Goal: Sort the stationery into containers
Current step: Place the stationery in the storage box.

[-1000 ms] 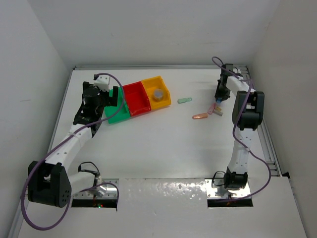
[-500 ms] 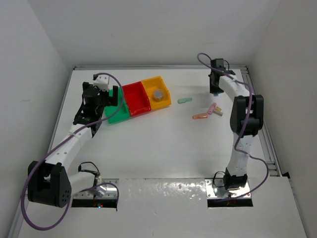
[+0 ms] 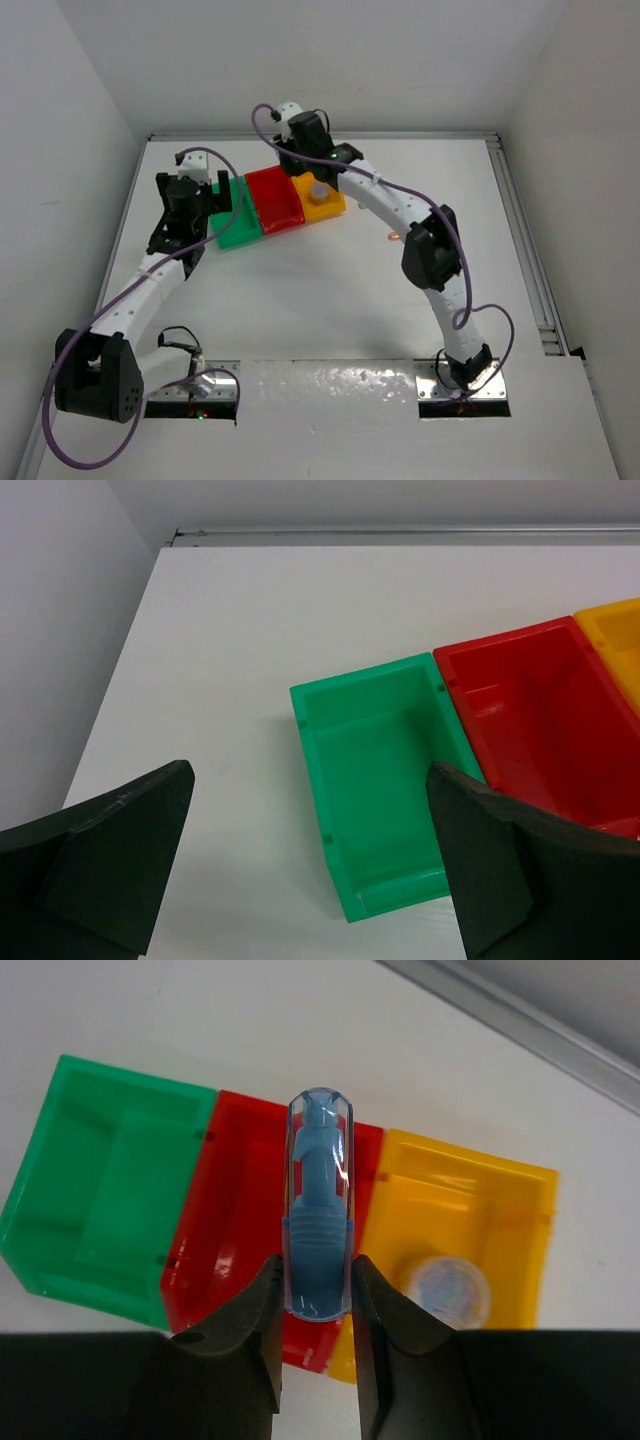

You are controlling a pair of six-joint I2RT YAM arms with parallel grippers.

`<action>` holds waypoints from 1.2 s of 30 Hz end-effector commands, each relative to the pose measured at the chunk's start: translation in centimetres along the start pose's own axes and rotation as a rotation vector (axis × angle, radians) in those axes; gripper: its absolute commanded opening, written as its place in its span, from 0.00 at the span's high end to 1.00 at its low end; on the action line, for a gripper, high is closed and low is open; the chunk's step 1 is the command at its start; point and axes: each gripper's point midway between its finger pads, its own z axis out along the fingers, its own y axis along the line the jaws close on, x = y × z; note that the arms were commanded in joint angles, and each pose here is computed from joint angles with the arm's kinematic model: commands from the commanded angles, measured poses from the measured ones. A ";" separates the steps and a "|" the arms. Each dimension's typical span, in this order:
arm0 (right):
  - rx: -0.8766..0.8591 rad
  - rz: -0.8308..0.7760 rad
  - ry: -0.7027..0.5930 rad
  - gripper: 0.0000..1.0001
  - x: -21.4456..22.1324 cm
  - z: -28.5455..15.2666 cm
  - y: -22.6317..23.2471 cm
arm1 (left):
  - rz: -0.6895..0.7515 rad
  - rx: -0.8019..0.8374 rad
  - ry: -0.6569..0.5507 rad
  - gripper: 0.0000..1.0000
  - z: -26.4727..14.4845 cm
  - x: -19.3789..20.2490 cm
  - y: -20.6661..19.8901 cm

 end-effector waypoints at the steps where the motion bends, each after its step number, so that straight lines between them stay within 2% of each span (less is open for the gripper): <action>1: -0.052 0.026 -0.077 1.00 -1.0 2.0 2.2 | -0.037 -0.049 -0.030 0.00 -0.6 -0.5 1.1; 4: -0.081 0.052 -0.076 1.00 0.1 3.5 3.5 | -0.045 -0.052 -0.027 0.00 -0.8 -0.2 1.1; 9: -0.101 0.051 0.005 1.00 4.0 6.1 5.2 | -0.054 -0.052 -0.023 0.00 -0.9 0.4 1.1; 22: -0.038 0.108 0.103 0.99 9.5 7.7 6.5 | -0.051 -0.061 -0.030 0.00 -1.0 0.7 1.3; 28: -0.023 0.122 0.110 0.83 10.1 8.0 6.5 | -0.045 -0.067 -0.037 0.00 -0.9 0.5 1.5; 30: -0.023 0.121 0.110 0.73 10.2 8.0 6.5 | -0.045 -0.066 -0.037 0.00 -0.9 0.6 1.5; 32: -0.035 0.113 0.102 0.65 9.7 7.8 6.7 | -0.044 -0.067 -0.041 0.00 -0.9 0.5 1.5; 33: -0.039 0.113 0.101 0.58 9.6 7.7 6.7 | -0.046 -0.066 -0.045 0.00 -1.0 0.3 1.5; 36: -0.065 0.106 0.063 0.52 7.7 6.9 7.1 | -0.043 -0.066 -0.045 0.00 -0.9 0.4 1.4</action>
